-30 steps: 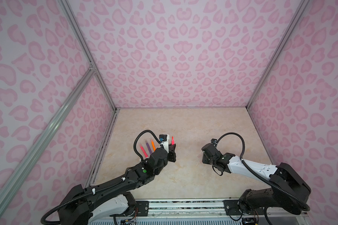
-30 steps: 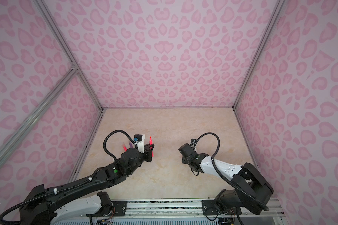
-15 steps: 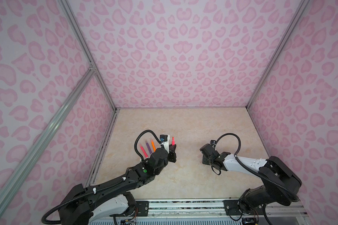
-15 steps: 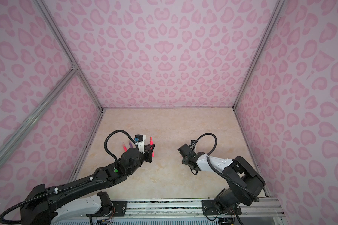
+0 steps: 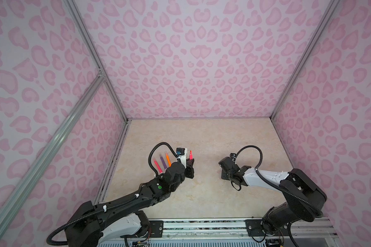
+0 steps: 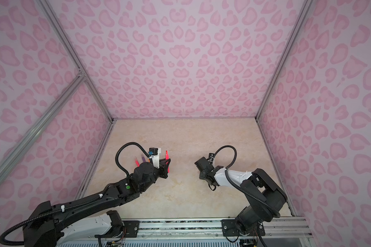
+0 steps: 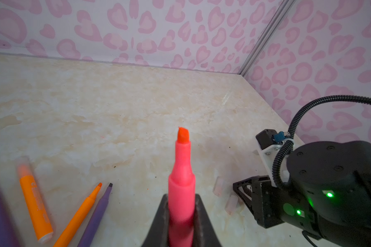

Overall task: Insert the pens into the pen caps
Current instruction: 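Grasp a clear cap with the right gripper and lift it, then carry the clear cap over the pink marker tip held by the left gripper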

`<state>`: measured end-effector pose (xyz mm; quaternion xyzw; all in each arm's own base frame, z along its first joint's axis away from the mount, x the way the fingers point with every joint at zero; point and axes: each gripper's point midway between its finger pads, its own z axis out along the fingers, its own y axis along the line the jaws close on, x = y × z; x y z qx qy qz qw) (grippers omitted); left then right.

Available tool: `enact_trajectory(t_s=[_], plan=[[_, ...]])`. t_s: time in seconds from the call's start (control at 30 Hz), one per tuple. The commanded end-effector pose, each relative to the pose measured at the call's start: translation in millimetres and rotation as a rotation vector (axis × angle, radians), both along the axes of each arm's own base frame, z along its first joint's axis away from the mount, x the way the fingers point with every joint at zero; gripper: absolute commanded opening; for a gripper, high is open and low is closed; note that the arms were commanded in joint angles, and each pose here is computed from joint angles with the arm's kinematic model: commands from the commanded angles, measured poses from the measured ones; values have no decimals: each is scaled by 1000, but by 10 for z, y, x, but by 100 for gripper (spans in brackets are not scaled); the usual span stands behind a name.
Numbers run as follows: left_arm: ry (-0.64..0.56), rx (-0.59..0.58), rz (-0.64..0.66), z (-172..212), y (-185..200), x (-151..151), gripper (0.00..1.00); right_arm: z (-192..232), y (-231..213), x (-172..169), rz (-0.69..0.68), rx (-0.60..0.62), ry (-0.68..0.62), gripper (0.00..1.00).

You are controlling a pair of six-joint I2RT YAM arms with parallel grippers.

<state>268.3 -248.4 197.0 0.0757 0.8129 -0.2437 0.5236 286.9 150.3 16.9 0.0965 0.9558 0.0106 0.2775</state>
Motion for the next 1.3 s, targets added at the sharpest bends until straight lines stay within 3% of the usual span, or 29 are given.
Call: enact_trajectory(t_s=[0.0,0.17,0.33,0.5,0.67,0.93,1.07,1.27], plan=[[-19,-30,-3,110,-41,28,3,-14,22,0,3,8,4,15],[-15,-29,-28,96,-91,18,3,167,-23,45,-13,7,-45,9],[4,-17,-60,54,-179,18,3,983,-124,332,-38,37,-160,7],[35,4,-142,-26,-379,4,3,1661,-136,474,-72,184,-365,5],[93,35,-215,-157,-602,8,3,1512,50,359,18,318,-391,0],[188,62,-339,-397,-976,-12,3,1642,-1,289,18,334,-402,0],[272,146,-361,-625,-1107,-59,3,1667,111,288,51,415,-435,0],[242,275,-328,-701,-1223,-125,3,1526,305,330,73,454,-354,0]])
